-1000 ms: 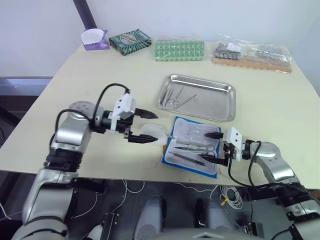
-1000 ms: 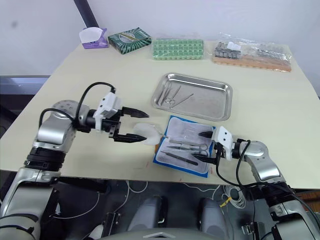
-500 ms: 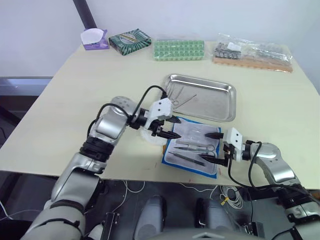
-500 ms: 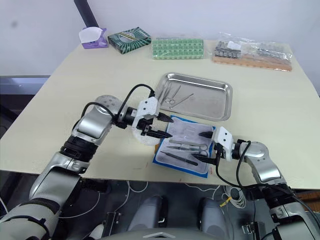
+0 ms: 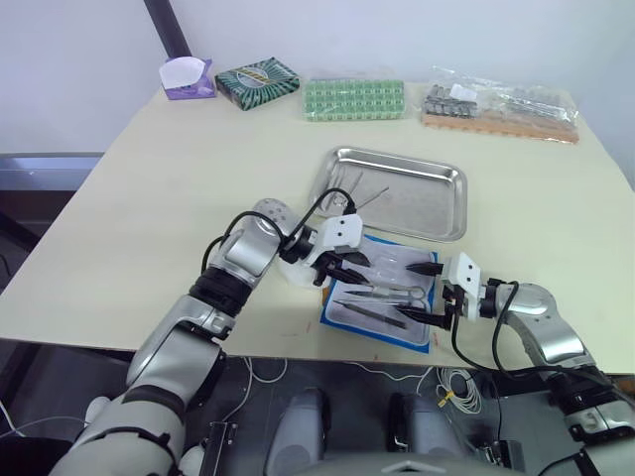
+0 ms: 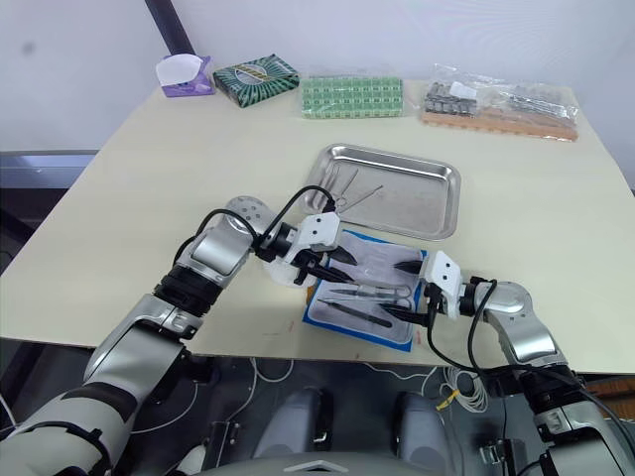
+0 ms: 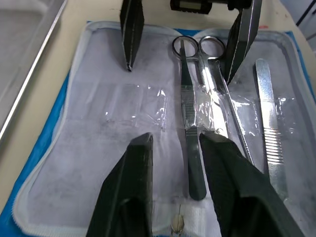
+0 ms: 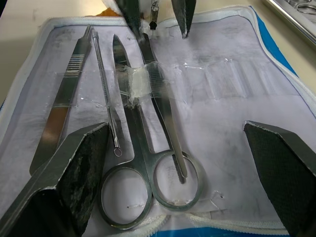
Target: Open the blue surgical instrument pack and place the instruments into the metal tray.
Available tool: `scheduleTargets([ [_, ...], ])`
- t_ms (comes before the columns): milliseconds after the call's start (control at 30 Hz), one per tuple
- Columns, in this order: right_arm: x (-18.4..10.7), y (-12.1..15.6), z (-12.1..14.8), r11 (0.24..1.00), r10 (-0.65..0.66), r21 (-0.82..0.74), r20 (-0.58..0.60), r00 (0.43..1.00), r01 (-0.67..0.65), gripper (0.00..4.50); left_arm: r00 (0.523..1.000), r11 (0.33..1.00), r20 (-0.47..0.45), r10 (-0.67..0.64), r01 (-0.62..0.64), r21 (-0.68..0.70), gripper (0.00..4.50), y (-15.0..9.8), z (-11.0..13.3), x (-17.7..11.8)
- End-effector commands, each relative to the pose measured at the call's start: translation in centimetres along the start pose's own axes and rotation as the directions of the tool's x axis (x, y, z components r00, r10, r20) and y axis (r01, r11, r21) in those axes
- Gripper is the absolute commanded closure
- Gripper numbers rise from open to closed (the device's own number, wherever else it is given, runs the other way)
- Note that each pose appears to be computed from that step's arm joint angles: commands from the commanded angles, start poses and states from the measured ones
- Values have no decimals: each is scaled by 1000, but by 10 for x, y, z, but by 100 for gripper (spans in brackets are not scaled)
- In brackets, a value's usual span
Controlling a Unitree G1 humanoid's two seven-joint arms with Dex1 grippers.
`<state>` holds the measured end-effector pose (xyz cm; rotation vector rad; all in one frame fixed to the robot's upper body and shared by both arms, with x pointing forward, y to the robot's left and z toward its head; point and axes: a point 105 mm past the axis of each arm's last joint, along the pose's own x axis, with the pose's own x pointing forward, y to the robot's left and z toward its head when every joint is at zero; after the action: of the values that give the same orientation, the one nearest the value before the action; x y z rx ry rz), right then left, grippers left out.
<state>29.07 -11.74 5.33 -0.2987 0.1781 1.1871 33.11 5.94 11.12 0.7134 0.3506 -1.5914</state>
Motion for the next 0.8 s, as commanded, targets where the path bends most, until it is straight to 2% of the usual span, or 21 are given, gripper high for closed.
scheduleTargets([
  [33,-8,19,-63,986,19,165,-221,975,19,0,1000,999,-1,-4,4,47,268,3,8,0],
  [700,-7,20,-64,985,15,170,-227,974,24,0,996,999,-89,-32,36,40,268,2,-4,14],
  [733,-6,20,-64,985,15,169,-228,974,25,0,995,998,-91,-35,39,40,310,2,-4,15],
  [800,-6,20,-64,985,14,169,-228,973,25,0,994,998,-96,-45,49,43,356,1,-3,15],
])
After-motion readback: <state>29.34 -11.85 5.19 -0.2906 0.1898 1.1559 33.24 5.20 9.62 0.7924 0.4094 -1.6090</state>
